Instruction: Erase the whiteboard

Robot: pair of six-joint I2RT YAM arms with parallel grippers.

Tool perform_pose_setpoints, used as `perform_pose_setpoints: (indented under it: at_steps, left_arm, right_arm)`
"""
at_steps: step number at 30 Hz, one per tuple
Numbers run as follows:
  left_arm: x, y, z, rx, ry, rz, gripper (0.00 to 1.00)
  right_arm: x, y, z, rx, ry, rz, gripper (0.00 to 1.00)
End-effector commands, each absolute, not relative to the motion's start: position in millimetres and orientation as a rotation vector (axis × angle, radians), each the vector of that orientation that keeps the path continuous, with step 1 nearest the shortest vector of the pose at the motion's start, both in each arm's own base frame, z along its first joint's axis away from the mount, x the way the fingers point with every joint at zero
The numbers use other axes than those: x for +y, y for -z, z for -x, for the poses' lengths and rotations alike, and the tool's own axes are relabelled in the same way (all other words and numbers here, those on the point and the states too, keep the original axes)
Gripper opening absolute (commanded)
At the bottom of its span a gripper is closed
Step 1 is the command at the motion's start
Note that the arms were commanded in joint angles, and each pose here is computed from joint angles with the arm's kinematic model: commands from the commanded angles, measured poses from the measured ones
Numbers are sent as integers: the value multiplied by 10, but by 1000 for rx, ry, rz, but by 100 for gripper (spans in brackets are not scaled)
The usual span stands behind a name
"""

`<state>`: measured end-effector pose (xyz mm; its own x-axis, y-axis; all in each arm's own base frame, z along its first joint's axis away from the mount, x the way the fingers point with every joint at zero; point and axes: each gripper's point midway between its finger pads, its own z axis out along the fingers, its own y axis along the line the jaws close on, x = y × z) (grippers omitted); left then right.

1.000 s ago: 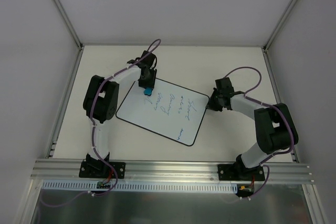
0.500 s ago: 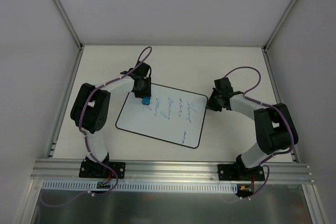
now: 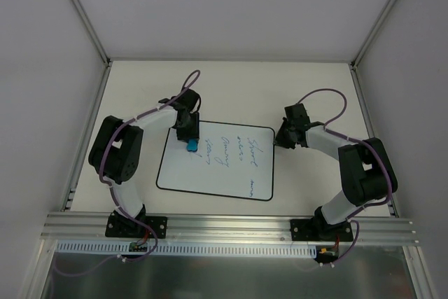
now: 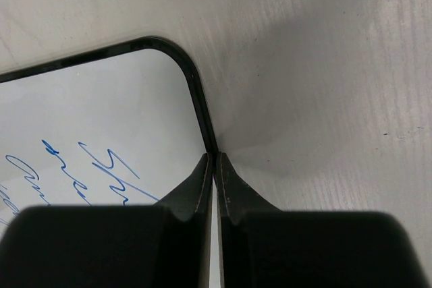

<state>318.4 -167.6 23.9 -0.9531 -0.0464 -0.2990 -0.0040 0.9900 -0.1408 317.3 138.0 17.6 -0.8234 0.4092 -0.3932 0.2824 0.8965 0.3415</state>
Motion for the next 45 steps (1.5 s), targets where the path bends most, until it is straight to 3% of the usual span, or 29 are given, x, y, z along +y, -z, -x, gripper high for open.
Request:
perform_pose_setpoints:
  at_steps: [1,13,31,45]
  left_arm:
    - [-1319,9,-2844,3003,-19,127,0]
    - [-1081,-179,-3123,2884,-140,198,0]
    - [-2194,65,-3106,2974,102,-94,0]
    - [-1559,-1,-2910,2917,-19,110,0]
  right_arm:
    - [1260,-52,-2999,2665,-258,-506,0]
    - [1251,-57,-2995,2662,-251,-486,0]
    - [1259,-49,-3017,2656,-255,-487,0]
    - [1248,-63,-3011,2643,-257,-485,0]
